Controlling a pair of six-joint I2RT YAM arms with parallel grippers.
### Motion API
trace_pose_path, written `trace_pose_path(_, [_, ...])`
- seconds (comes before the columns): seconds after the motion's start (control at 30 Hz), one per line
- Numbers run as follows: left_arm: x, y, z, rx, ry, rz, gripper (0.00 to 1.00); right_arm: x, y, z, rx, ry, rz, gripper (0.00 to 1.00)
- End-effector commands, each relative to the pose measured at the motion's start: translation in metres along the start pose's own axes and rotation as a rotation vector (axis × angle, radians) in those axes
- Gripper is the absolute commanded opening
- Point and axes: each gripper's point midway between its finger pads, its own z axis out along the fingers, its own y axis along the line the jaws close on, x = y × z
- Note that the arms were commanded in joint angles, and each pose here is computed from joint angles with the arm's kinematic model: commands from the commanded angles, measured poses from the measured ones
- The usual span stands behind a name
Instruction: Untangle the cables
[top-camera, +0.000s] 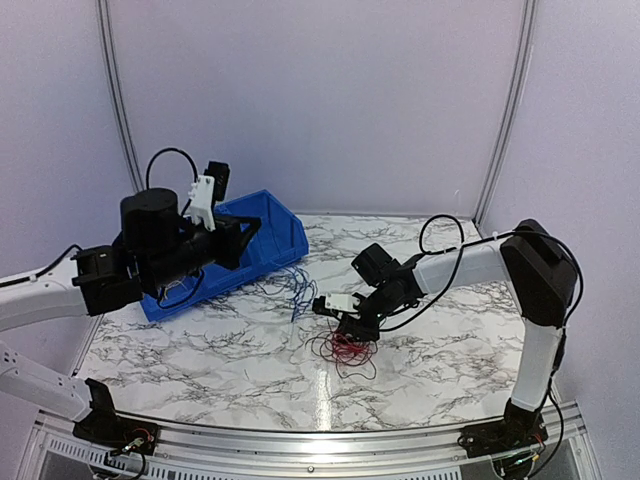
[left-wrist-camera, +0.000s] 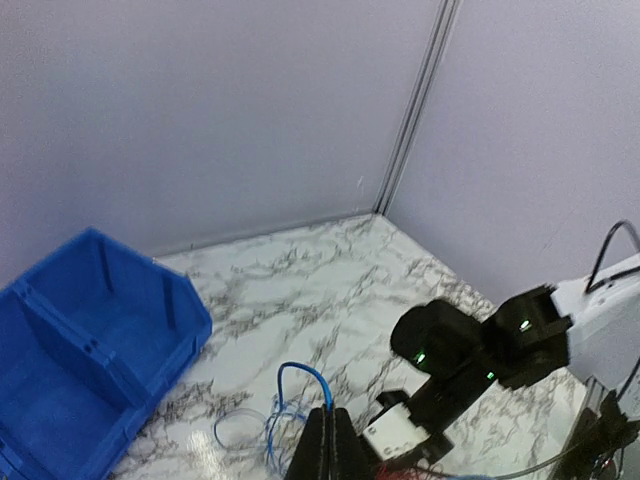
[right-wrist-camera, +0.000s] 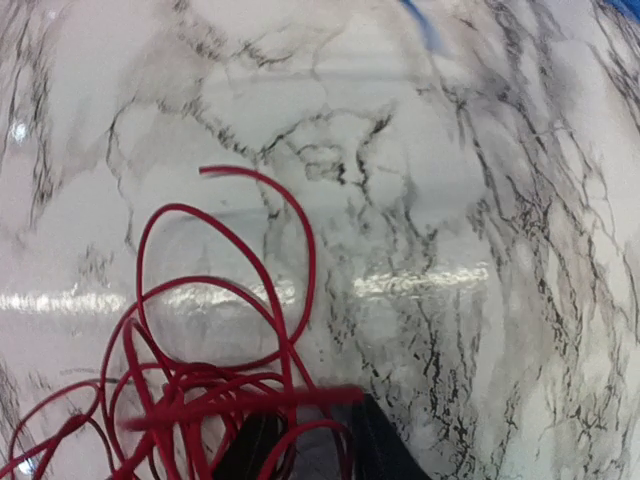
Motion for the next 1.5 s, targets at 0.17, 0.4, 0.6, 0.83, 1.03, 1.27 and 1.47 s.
trace_pose_path(0.17, [-0.143,-0.065,-0.075,0.095,-0.225,0.184,0.00,0.016,0.008,0.015,-0.058,0.081,0.031,0.00])
trace_pose_path(0.4, [-0.196,-0.118,-0.108,0.238,-0.314,0.218,0.00,0.020,0.007,0.016,-0.059,0.102,0.036,0.00])
trace_pose_path(0.6, [-0.172,-0.123,-0.088,0.228,-0.256,0.228,0.00,0.011,0.004,0.006,-0.033,0.089,0.028,0.00])
trace_pose_path(0.83, [-0.101,-0.106,-0.051,0.146,-0.135,0.201,0.00,-0.003,-0.011,-0.025,0.072,0.054,0.000,0.24])
trace_pose_path(1.03, [-0.057,-0.089,-0.040,0.114,-0.111,0.134,0.00,-0.005,-0.030,-0.052,0.138,0.018,0.024,0.40])
trace_pose_path(1.27, [-0.012,-0.070,-0.027,0.055,-0.051,0.130,0.00,-0.008,-0.051,-0.086,0.214,-0.034,0.055,0.48])
trace_pose_path(1.47, [0.008,-0.065,-0.019,0.036,-0.019,0.137,0.00,-0.032,-0.057,-0.126,0.266,-0.145,0.074,0.60])
